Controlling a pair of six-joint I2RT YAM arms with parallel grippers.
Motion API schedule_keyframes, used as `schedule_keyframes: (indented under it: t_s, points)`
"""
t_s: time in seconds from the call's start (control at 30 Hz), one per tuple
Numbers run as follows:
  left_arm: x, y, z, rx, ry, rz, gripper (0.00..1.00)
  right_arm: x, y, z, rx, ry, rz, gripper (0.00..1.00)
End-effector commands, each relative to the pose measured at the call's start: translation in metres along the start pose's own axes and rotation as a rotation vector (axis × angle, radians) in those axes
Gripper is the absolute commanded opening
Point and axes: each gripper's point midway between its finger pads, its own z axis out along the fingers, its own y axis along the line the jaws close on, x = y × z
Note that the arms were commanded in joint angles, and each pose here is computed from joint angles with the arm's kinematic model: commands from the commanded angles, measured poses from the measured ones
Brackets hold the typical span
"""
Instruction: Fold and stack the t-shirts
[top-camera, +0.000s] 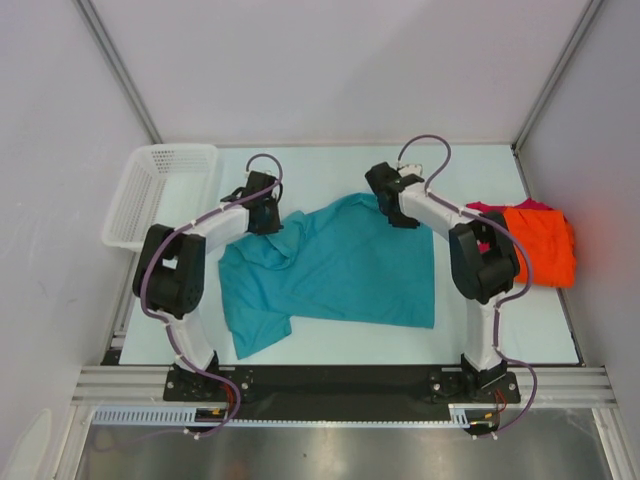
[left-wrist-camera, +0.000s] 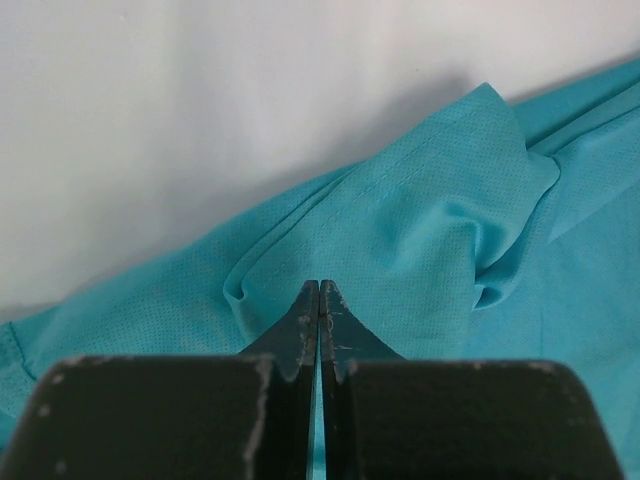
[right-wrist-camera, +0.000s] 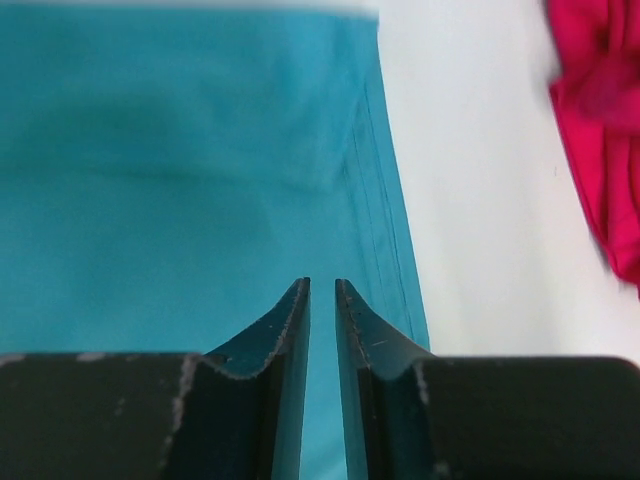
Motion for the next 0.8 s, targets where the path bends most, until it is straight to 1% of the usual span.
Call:
schedule_keyframes:
  t_s: [0.0,0.03,0.07,0.13,0.17,0.2,0.27,0.3,0.4,0.5,0.77]
  points:
    - [-0.020,-0.014,-0.021,0.057,-0.074,0.006,0.00,-0.049,0.003,0.020,0.020,-0.046,0.043,0.22]
    - [-0.020,-0.013,-0.022,0.056,-0.072,0.007,0.00,-0.054,0.002,0.023,0.026,-0.041,0.043,0.23]
    - [-0.020,-0.013,-0.024,0.054,-0.075,0.009,0.00,-0.069,0.001,0.024,0.022,-0.056,0.069,0.23]
    - [-0.020,-0.009,-0.025,0.035,-0.075,0.008,0.04,-0.070,0.005,0.034,0.025,-0.039,0.060,0.23]
    - [-0.017,-0.006,-0.026,0.021,-0.065,0.005,0.09,-0.073,0.005,0.036,0.023,-0.039,0.063,0.24]
    - [-0.019,-0.005,-0.028,0.011,-0.069,0.006,0.25,-0.077,0.006,0.038,0.018,-0.042,0.069,0.24]
    - [-0.018,-0.001,-0.032,-0.005,-0.064,0.010,0.38,-0.074,0.008,0.043,0.023,-0.028,0.061,0.24]
    - [-0.018,0.001,-0.036,-0.014,-0.073,0.007,0.48,-0.072,0.008,0.044,0.024,-0.022,0.058,0.24]
    - [-0.014,0.005,-0.041,-0.019,-0.069,0.008,0.59,-0.066,0.009,0.046,0.020,-0.012,0.060,0.24]
    - [-0.010,0.008,-0.044,-0.026,-0.069,0.007,0.60,-0.058,0.009,0.050,0.020,0.001,0.056,0.25]
    - [0.004,0.015,-0.034,-0.052,-0.032,0.009,0.59,-0.038,0.007,0.056,0.028,0.029,0.045,0.25]
